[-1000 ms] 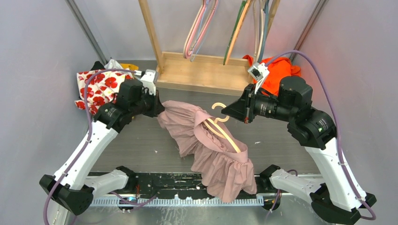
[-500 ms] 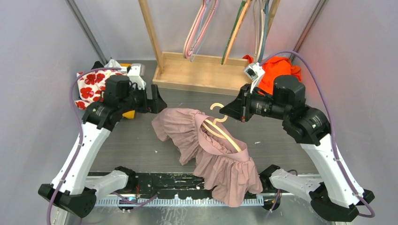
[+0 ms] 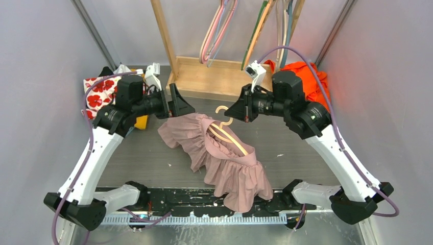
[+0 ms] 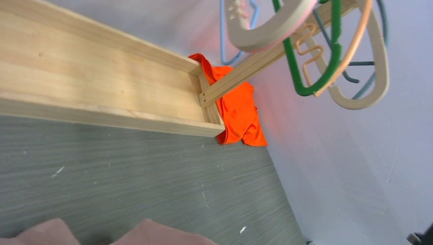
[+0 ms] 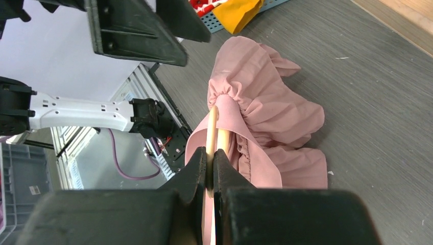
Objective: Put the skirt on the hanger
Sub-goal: Place the hanger at the clothesline.
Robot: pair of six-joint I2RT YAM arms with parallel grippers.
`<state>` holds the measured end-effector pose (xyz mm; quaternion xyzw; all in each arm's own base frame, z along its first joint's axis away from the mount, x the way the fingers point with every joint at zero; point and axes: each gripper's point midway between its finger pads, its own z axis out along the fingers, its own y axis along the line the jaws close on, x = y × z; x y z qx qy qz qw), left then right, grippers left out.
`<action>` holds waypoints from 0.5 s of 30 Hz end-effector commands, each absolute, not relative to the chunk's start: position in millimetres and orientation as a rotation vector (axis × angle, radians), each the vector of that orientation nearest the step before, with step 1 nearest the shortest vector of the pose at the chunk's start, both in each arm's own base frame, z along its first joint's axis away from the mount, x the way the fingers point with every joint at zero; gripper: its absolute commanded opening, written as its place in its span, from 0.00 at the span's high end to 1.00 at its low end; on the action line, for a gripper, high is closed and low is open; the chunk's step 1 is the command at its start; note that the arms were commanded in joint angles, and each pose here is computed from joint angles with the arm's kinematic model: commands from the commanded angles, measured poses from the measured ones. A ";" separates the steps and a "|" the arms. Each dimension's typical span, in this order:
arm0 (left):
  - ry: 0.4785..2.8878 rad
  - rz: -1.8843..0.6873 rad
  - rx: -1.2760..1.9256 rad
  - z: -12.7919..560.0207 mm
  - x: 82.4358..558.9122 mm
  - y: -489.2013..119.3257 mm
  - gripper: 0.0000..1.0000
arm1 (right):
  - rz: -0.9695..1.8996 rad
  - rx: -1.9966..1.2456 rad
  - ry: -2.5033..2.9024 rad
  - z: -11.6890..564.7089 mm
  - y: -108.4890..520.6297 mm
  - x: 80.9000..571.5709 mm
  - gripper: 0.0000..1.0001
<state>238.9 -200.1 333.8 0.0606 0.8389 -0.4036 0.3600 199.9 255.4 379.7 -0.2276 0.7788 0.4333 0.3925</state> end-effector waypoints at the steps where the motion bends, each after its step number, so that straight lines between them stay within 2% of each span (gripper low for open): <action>1: 2.150 -1.156 0.045 343.4 250.4 -214.6 0.01 | 1.097 -0.634 1.779 426.5 274.8 202.2 0.99; 7: 2.356 -0.970 -0.328 315.9 270.1 -195.0 0.01 | 0.854 -0.707 1.781 409.6 295.5 211.3 0.99; 15: 2.460 -0.757 -0.521 312.5 266.8 -165.7 0.01 | 0.517 -0.745 1.770 390.9 308.9 229.1 0.99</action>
